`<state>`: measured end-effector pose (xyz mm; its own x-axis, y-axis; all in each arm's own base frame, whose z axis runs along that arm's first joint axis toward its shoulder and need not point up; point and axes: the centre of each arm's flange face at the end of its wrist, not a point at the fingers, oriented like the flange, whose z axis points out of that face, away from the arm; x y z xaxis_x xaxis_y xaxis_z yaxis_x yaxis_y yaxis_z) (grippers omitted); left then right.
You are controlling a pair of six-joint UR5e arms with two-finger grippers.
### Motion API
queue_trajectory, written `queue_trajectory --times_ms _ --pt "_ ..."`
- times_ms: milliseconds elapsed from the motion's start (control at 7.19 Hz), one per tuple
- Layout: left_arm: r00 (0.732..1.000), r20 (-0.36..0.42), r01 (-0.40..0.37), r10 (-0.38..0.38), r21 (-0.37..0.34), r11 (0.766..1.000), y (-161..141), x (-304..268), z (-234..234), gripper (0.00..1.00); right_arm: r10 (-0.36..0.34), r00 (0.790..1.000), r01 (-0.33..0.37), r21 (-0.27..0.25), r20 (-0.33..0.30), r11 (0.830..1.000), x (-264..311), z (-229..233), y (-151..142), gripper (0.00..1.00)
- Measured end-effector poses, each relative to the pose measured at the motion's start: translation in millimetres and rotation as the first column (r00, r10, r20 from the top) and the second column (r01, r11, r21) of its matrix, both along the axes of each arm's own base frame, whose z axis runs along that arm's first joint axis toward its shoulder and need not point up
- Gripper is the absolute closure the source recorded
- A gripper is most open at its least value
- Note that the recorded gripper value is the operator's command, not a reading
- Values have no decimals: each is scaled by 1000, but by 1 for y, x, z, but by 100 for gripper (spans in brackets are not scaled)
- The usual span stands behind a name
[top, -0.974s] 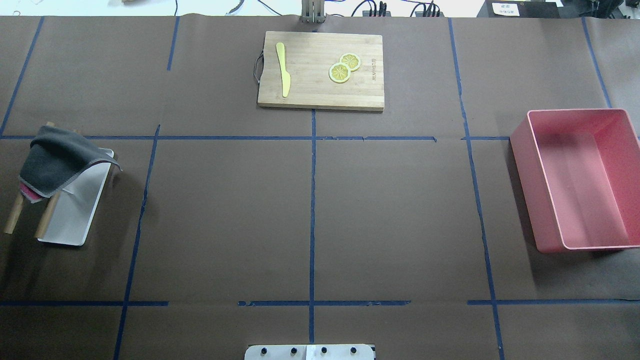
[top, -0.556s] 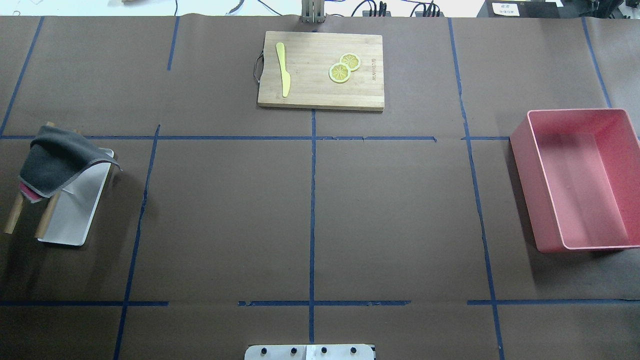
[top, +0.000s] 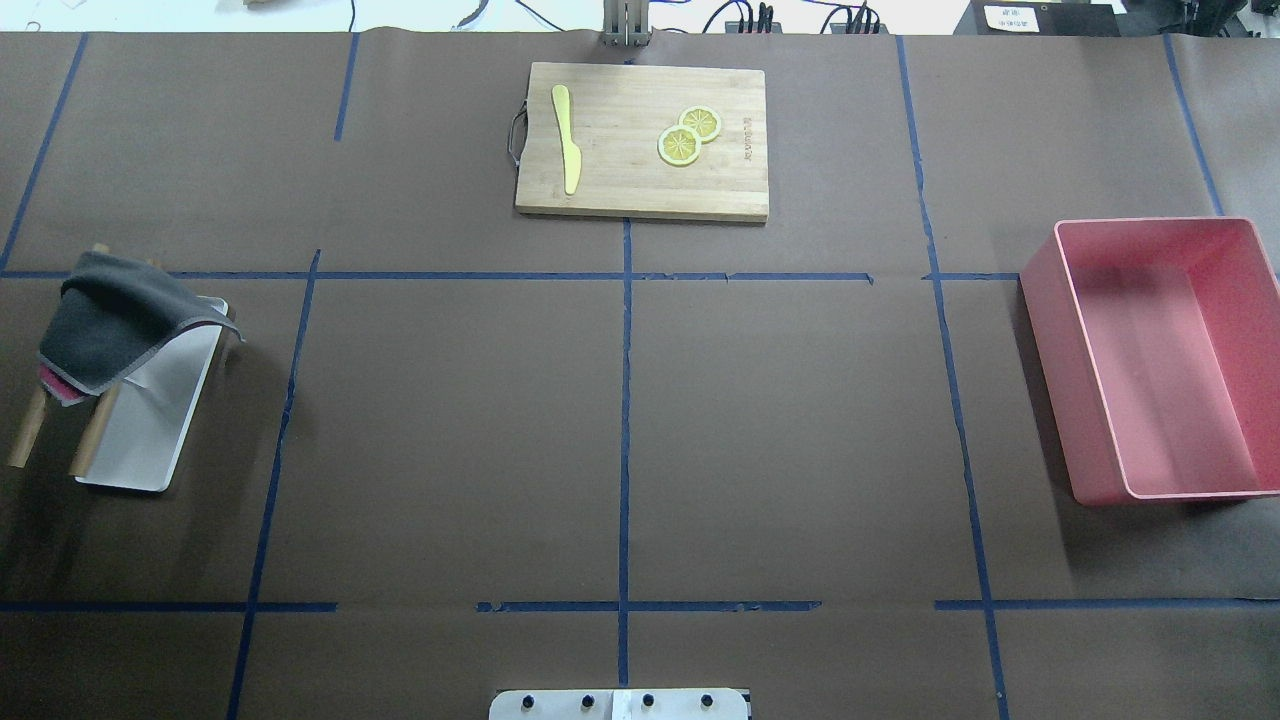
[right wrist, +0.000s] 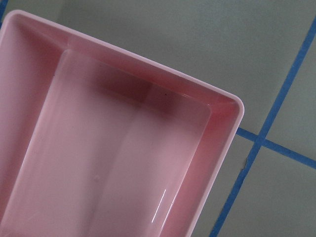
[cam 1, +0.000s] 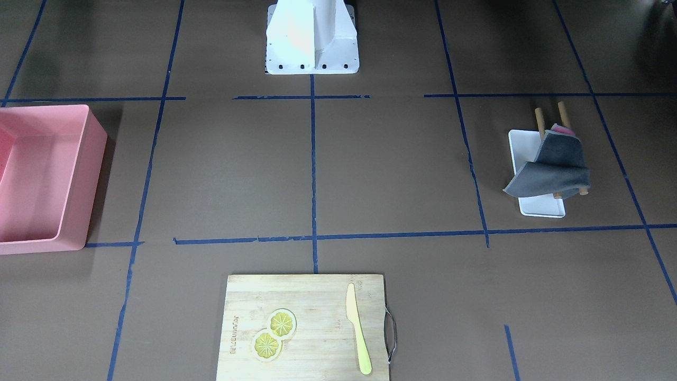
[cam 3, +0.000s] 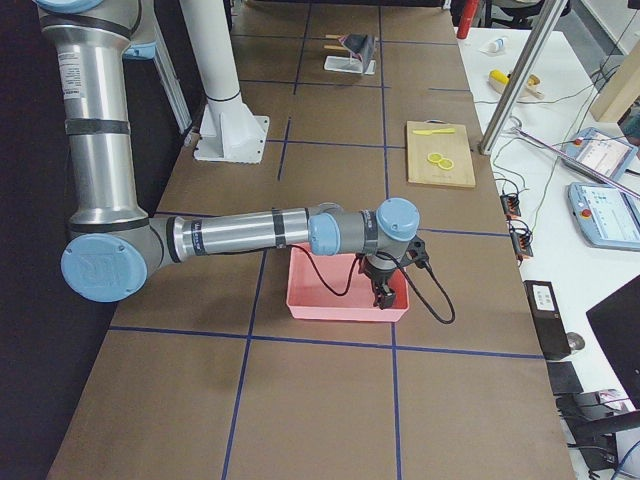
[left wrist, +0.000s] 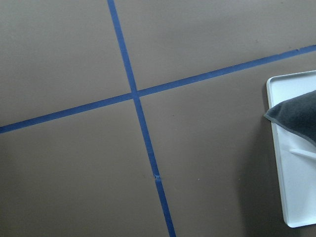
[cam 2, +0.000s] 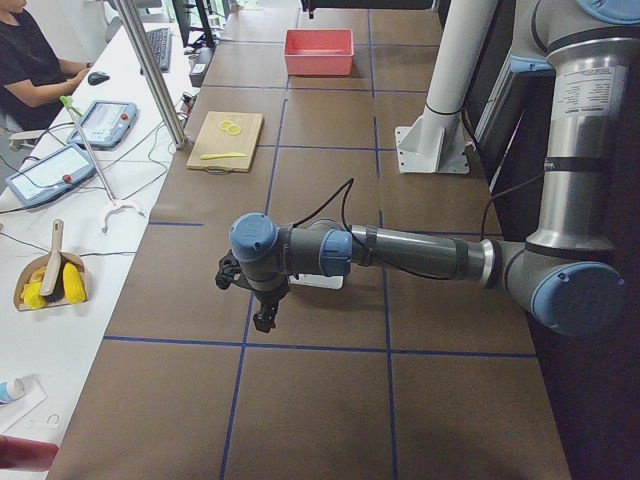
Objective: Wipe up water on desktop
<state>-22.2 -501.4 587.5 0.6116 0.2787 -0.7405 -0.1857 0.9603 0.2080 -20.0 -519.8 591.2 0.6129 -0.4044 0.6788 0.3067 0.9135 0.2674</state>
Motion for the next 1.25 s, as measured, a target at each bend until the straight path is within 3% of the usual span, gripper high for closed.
queue_trajectory --times_ms 278,556,695,974,1113,1252 --pt "999 -23 32 -34 -54 998 -2 59 -53 0 0 1000 -1 17 19 1000 -1 -12 1 0" --pt "999 1 52 -52 -122 991 1 122 -69 0 5 1000 -5 17 27 1000 -1 -16 3 0" --pt "998 23 56 -54 -141 988 -1 148 -72 7 8 1000 -8 11 26 1000 -2 -15 3 0" --pt "998 34 48 -44 -143 989 -17 178 -78 29 5 1000 -5 4 26 1000 -4 -13 4 0" --pt "998 34 47 -43 -141 989 -23 183 -81 53 5 1000 -5 0 26 1000 -5 -12 4 0" --pt "998 34 47 -43 -139 989 -25 185 -82 71 5 1000 -5 -3 26 1000 -5 -11 4 0"
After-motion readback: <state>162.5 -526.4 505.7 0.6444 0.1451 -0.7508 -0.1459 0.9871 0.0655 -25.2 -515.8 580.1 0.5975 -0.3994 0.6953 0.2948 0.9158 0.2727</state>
